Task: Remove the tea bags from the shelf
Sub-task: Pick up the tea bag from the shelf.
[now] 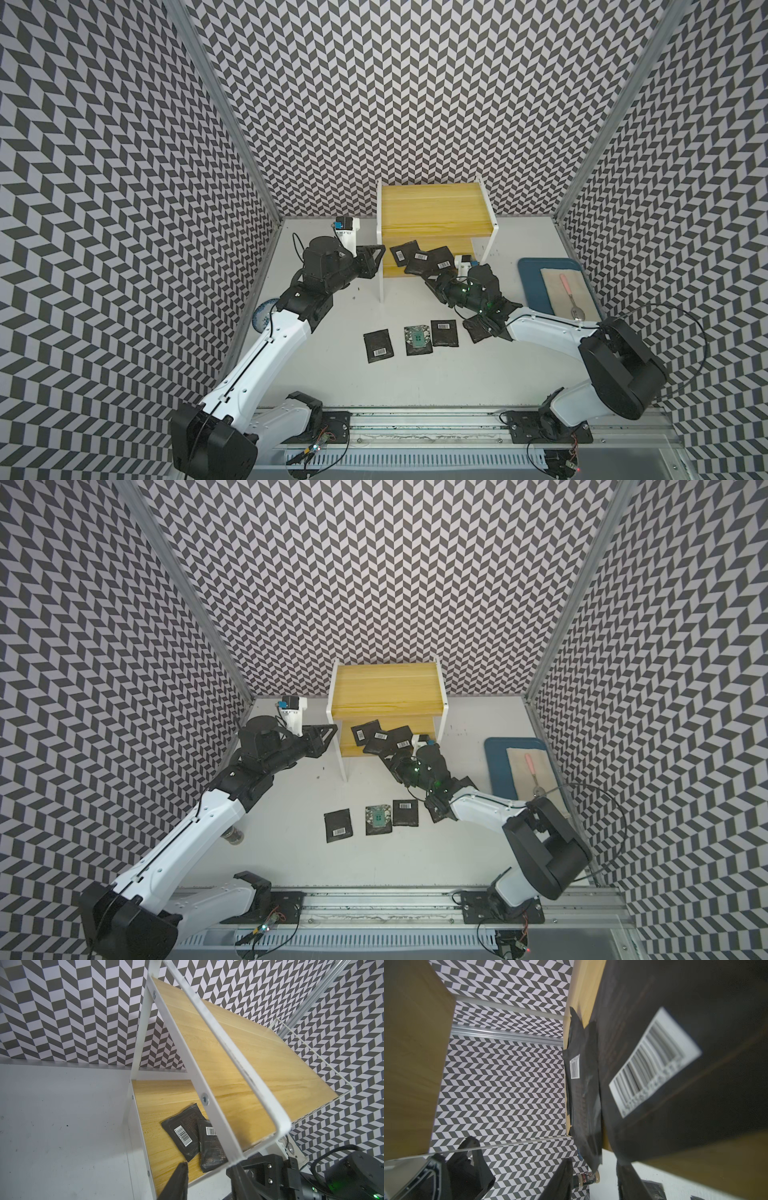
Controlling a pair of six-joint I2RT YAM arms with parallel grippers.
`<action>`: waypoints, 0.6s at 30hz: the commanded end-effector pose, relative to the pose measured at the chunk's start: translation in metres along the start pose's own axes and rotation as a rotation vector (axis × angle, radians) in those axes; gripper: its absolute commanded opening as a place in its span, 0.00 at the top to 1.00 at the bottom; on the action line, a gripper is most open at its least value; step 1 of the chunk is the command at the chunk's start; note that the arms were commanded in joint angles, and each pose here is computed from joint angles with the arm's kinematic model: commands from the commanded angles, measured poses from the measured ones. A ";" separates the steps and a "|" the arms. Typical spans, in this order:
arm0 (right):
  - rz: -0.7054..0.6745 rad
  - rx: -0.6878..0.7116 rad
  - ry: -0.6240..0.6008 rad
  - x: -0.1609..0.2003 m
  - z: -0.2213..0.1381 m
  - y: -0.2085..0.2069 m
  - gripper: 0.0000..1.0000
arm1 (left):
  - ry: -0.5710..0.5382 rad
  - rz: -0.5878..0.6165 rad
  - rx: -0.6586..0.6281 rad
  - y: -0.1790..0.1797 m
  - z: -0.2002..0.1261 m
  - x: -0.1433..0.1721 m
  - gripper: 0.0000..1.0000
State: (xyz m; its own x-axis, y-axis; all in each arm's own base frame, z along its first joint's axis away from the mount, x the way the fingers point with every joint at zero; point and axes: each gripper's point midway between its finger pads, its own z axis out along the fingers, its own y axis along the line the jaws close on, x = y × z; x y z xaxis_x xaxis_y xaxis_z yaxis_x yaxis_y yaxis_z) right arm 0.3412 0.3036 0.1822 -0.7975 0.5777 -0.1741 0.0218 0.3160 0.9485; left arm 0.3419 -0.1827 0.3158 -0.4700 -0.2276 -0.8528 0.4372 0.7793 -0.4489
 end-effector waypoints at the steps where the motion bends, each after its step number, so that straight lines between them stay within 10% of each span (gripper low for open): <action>1: -0.010 -0.061 -0.047 -0.011 0.003 0.022 0.67 | -0.030 0.021 0.033 -0.010 -0.006 -0.006 0.63; 18: -0.028 -0.055 -0.022 -0.006 0.002 0.020 0.97 | -0.031 0.023 0.029 -0.008 -0.006 -0.005 0.63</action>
State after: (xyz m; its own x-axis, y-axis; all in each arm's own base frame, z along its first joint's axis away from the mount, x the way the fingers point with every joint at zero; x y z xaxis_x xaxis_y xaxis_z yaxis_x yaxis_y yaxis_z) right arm 0.3464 0.3046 0.1818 -0.7895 0.5899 -0.1694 0.0310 0.3139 0.9489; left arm 0.3394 -0.1818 0.3143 -0.4675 -0.2288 -0.8539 0.4388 0.7785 -0.4489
